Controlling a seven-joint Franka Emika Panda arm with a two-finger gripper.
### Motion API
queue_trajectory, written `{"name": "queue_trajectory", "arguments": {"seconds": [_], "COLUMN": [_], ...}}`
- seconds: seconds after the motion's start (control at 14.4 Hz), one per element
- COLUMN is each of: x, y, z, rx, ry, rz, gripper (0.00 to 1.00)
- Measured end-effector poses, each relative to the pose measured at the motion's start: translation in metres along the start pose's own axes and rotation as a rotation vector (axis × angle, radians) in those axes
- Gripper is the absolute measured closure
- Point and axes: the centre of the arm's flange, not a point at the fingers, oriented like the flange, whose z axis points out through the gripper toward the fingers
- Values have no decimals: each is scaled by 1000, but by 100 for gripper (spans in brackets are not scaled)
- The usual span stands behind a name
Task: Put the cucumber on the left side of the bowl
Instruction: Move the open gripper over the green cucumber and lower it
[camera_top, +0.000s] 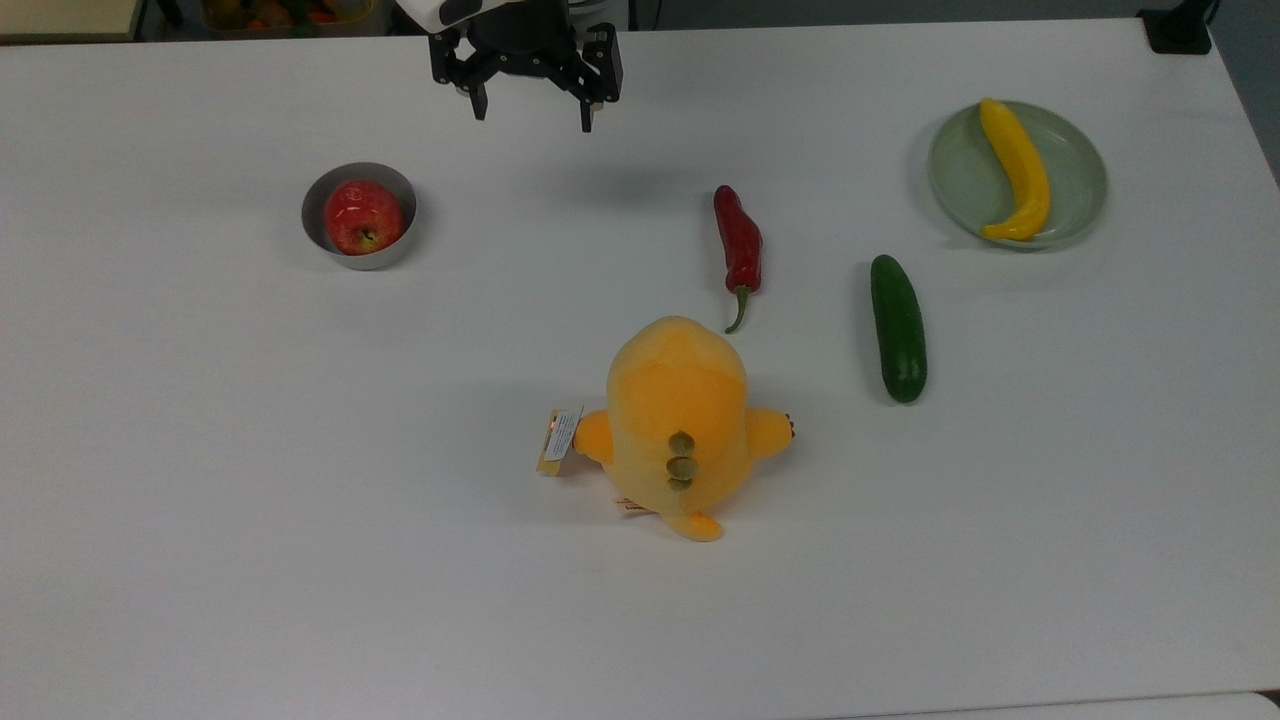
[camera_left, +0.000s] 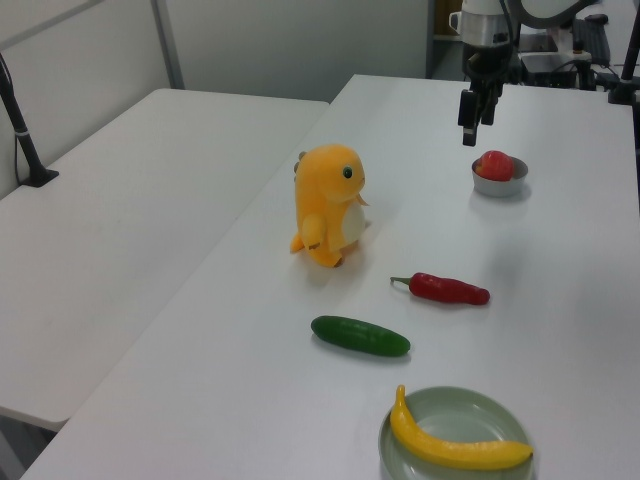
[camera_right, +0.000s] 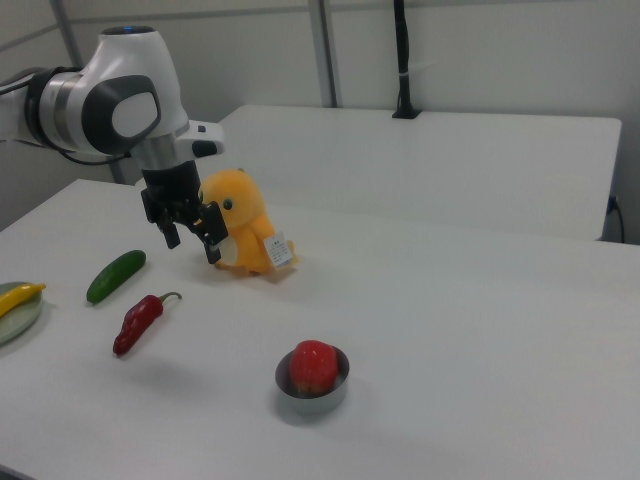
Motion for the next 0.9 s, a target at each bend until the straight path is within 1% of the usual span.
{"name": "queue_trajectory", "arguments": {"seconds": [0.14, 0.21, 0.35, 0.49, 0.56, 0.76, 0.9], "x": [0, 3, 4, 3, 4, 10, 9], "y": [-3, -6, -17, -44, -57, -103, -132], "z": [0, -1, 3, 15, 20, 37, 48], "rx": [1, 6, 10, 16, 22, 51, 68], "ry": [8, 36, 49, 42, 52, 112, 128], "rz": [-5, -11, -27, -53, -48, 9, 31], "gripper": [0, 0, 0, 0, 0, 0, 0]}}
